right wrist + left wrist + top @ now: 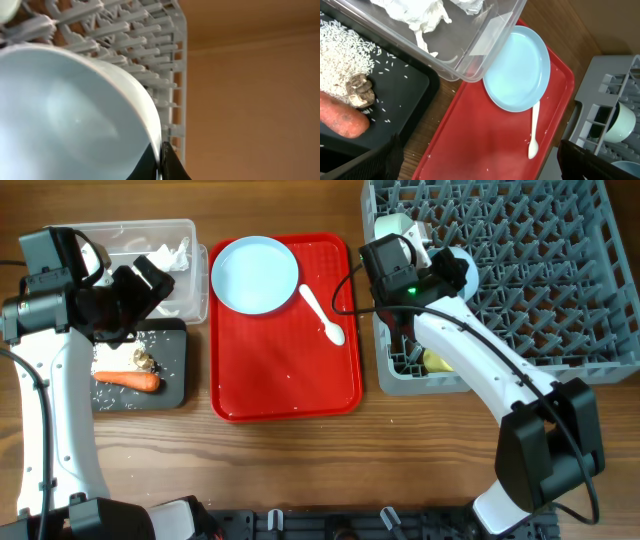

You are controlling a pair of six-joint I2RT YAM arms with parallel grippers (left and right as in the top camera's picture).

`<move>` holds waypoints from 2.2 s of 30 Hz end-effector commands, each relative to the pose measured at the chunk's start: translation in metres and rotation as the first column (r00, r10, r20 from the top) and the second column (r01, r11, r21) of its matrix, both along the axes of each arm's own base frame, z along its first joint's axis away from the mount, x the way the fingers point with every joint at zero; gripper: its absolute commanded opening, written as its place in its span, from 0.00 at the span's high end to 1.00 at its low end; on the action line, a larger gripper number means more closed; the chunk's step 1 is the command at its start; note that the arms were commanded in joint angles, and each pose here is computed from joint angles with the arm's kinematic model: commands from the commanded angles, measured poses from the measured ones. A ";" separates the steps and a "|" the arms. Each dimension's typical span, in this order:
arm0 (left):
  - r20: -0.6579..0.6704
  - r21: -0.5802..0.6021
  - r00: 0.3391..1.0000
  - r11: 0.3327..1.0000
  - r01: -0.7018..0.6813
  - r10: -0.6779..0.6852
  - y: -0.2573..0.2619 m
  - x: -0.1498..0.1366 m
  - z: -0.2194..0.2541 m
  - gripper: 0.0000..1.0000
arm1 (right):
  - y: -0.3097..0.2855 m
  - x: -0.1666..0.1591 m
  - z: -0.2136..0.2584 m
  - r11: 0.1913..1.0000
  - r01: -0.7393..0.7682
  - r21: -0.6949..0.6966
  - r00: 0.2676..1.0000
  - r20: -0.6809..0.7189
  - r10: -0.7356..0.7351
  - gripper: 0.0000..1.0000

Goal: Sort waste into correct bins and load items into the dishwasher rack
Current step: 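Grasp the blue bowl and carry it into the rack with the right gripper, then move the right gripper back to the red tray and grasp the light blue plate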

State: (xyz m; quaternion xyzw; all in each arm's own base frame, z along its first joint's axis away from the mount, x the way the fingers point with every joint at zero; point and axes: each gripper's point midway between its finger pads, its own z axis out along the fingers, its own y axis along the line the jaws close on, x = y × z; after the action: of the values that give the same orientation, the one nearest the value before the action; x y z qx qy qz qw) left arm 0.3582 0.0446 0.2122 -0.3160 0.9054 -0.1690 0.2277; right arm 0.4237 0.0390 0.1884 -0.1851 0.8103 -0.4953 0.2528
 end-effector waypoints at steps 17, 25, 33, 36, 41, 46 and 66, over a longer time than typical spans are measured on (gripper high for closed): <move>0.012 0.009 1.000 1.000 -0.008 0.007 0.003 0.000 0.004 0.00 | 0.015 -0.012 -0.021 0.998 -0.023 0.050 0.997 -0.072 0.027 0.96; 0.012 0.009 1.000 1.000 -0.008 0.007 0.003 0.000 0.004 0.00 | 0.097 -0.028 -0.041 0.957 -0.230 0.179 0.958 -0.132 0.255 0.71; 0.012 0.009 1.000 1.000 -0.008 0.007 0.003 0.000 0.004 0.00 | 0.117 -0.030 -0.050 0.926 -0.271 0.264 0.939 -0.138 0.314 0.06; 0.012 0.009 1.000 1.000 -0.008 0.007 0.003 0.000 0.004 0.00 | 0.126 -0.028 -0.042 0.916 -0.287 0.280 0.940 -0.104 0.326 0.00; 0.012 0.009 1.000 1.000 -0.008 0.007 0.003 0.000 0.004 0.00 | 0.201 -0.034 -0.005 0.733 -0.365 0.574 0.904 0.032 0.426 0.00; 0.012 0.009 1.000 1.000 -0.008 0.007 0.003 0.000 0.004 0.00 | 0.300 -0.095 -0.008 0.253 -0.289 0.924 0.690 0.018 0.724 0.00; 0.012 0.009 1.000 1.000 -0.008 0.007 0.003 0.000 0.004 0.00 | 0.266 0.009 0.062 -0.110 -0.155 0.982 0.935 0.182 0.304 0.01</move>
State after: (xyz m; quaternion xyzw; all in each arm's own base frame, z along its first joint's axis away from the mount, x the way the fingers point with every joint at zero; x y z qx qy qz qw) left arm 0.3582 0.0446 0.2122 -0.3160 0.9054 -0.1690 0.2277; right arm 0.4105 0.3105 0.2308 -0.1286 0.8907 0.2915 0.3243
